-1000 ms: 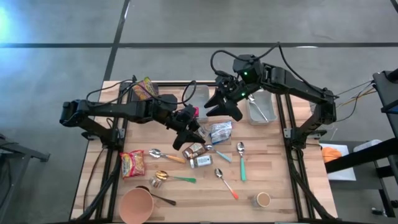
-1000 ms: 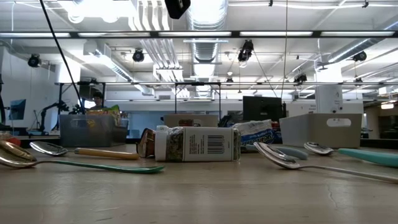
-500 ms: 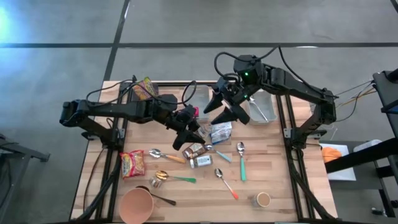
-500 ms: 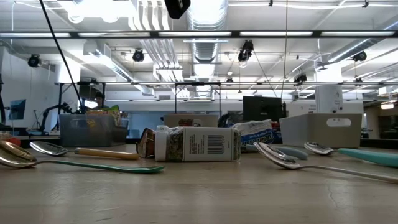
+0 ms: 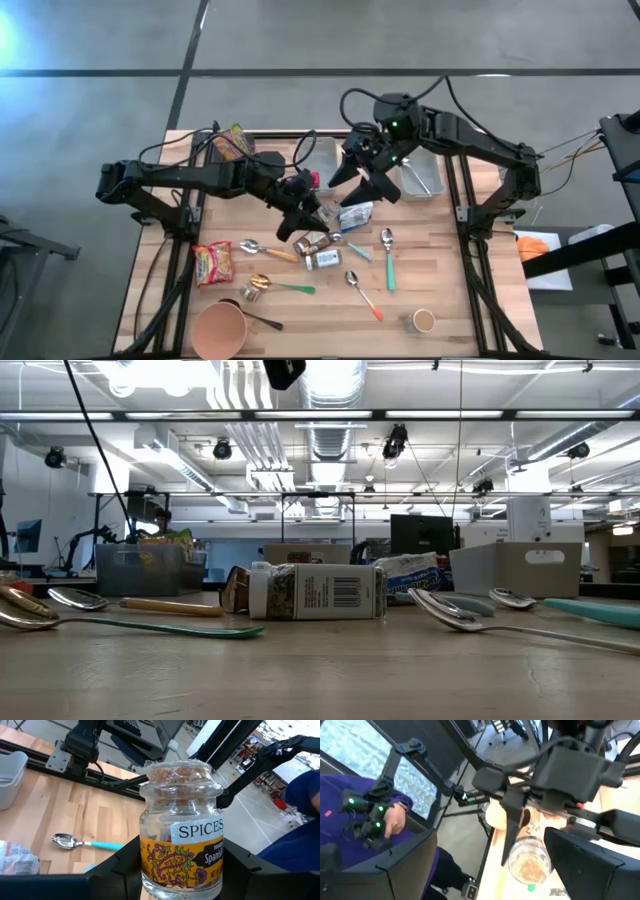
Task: Pick & Place Food Item
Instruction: Put the right brown seasoning bottle into the left gray bin
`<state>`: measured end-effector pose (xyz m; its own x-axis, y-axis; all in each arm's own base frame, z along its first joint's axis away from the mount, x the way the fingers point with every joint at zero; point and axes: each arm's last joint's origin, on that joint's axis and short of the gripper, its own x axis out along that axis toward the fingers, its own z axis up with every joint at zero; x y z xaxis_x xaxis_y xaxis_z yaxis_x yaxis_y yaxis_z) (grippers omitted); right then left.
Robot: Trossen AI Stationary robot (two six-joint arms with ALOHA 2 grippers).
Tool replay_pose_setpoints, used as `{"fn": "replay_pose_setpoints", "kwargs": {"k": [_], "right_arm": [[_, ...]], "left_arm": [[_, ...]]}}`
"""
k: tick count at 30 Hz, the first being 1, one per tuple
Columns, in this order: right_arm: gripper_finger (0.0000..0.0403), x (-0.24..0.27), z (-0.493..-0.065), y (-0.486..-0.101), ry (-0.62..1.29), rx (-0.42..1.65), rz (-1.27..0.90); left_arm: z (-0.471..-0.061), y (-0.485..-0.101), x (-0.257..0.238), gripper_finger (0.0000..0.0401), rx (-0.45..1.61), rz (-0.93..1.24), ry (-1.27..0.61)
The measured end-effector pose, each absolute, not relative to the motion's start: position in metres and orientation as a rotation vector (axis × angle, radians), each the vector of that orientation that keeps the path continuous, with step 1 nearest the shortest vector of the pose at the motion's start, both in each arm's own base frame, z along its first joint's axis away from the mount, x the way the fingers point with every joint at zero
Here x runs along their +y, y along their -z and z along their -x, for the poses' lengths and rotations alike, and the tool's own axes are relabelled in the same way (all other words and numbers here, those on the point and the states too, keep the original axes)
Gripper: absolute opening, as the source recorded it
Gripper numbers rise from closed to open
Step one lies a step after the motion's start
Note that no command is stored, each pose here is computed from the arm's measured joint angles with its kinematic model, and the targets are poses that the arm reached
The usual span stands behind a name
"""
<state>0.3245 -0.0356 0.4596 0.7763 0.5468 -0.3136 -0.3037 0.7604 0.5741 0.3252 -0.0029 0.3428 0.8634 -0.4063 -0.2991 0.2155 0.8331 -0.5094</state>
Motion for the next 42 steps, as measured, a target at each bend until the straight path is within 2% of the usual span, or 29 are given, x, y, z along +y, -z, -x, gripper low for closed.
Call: {"fn": "replay_pose_setpoints", "kwargs": {"k": [5, 13, 17, 26, 42], "right_arm": [[0.0366, -0.033, -0.323, -0.456, -0.480, 0.524, -0.517], [0.0366, -0.037, -0.320, -0.444, -0.228, 0.642, -0.593], [0.0366, -0.037, -0.325, -0.435, -0.182, 0.698, -0.635], [0.0366, -0.025, -0.335, -0.430, -0.241, 0.718, -0.657], [0.0366, -0.018, -0.357, -0.410, -0.239, 0.772, -0.677]], "left_arm": [[-0.325, -0.343, -0.003, 0.0178, 0.418, 0.494, 0.356], [-0.324, -0.341, -0.003, 0.0178, 0.447, 0.509, 0.347], [-0.324, -0.341, -0.002, 0.0178, 0.449, 0.524, 0.342], [-0.323, -0.339, -0.002, 0.0178, 0.471, 0.524, 0.335], [-0.323, -0.339, -0.002, 0.0178, 0.465, 0.511, 0.338]]}}
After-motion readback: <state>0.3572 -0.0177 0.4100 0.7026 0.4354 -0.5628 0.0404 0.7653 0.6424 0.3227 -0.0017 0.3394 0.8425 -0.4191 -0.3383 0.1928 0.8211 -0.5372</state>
